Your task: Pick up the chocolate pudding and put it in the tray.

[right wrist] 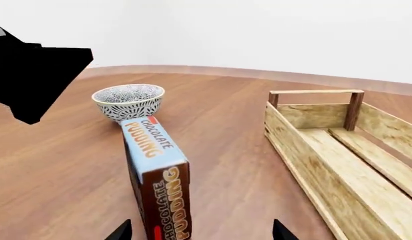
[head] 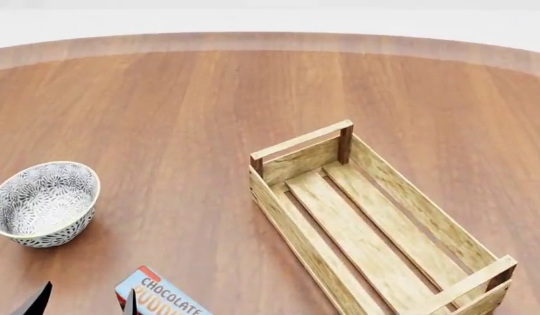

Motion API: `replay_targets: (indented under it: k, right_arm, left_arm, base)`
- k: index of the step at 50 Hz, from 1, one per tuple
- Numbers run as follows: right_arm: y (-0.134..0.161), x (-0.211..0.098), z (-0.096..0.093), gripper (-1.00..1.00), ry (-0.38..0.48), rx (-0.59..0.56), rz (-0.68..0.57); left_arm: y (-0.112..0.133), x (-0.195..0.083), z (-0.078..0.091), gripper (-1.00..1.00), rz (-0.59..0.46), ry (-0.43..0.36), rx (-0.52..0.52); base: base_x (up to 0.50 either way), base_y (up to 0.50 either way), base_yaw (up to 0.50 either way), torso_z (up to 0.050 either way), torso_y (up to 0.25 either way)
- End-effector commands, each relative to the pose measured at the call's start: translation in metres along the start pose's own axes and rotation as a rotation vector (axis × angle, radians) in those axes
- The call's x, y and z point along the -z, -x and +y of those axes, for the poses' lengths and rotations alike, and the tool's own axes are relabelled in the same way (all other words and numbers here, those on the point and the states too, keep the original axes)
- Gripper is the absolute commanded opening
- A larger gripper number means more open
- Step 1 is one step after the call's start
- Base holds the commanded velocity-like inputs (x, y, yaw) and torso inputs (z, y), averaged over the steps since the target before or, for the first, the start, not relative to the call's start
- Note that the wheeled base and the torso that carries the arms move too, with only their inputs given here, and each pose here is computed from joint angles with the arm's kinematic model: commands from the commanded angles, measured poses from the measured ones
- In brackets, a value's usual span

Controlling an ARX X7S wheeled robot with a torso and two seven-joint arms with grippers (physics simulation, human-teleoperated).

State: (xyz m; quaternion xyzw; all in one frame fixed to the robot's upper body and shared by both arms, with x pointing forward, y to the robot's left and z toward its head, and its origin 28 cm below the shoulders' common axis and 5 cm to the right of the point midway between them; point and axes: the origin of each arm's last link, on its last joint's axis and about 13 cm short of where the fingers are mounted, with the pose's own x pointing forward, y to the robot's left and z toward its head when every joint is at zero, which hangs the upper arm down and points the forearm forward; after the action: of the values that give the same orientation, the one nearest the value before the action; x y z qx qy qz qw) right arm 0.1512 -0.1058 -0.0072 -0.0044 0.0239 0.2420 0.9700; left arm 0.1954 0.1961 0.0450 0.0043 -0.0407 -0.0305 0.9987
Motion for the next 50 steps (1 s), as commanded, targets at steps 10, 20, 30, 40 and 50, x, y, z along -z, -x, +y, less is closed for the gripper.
replay_targets:
  k: [10, 20, 30, 40, 50]
  right_arm:
    - [-0.008, 0.011, 0.003, 1.0, -0.009, -0.075, 0.039]
    - [-0.018, 0.013, 0.004, 1.0, -0.004, -0.097, 0.058]
    - [-0.033, 0.012, 0.0, 1.0, 0.006, -0.117, 0.078]
    - [-0.042, 0.013, -0.002, 1.0, 0.023, -0.118, 0.092]
    - [-0.049, 0.012, -0.002, 1.0, 0.031, -0.134, 0.101]
  left_arm:
    - [0.001, -0.001, -0.001, 1.0, -0.008, -0.01, 0.0]
    - [0.001, -0.001, -0.003, 1.0, -0.007, -0.009, 0.013]
    - [0.0, 0.0, -0.003, 1.0, -0.01, -0.007, 0.007]
    - [0.0, 0.0, -0.003, 1.0, -0.015, -0.01, 0.001]
    - [-0.004, -0.01, -0.002, 1.0, 0.027, -0.007, -0.027]
  base:
    - [0.0, 0.0, 0.0, 0.0, 0.0]
    - [0.0, 0.0, 0.0, 0.0, 0.0]
    - [0.0, 0.0, 0.0, 0.0, 0.0]
    - [0.0, 0.0, 0.0, 0.0, 0.0]
    - [0.0, 0.0, 0.0, 0.0, 0.0]
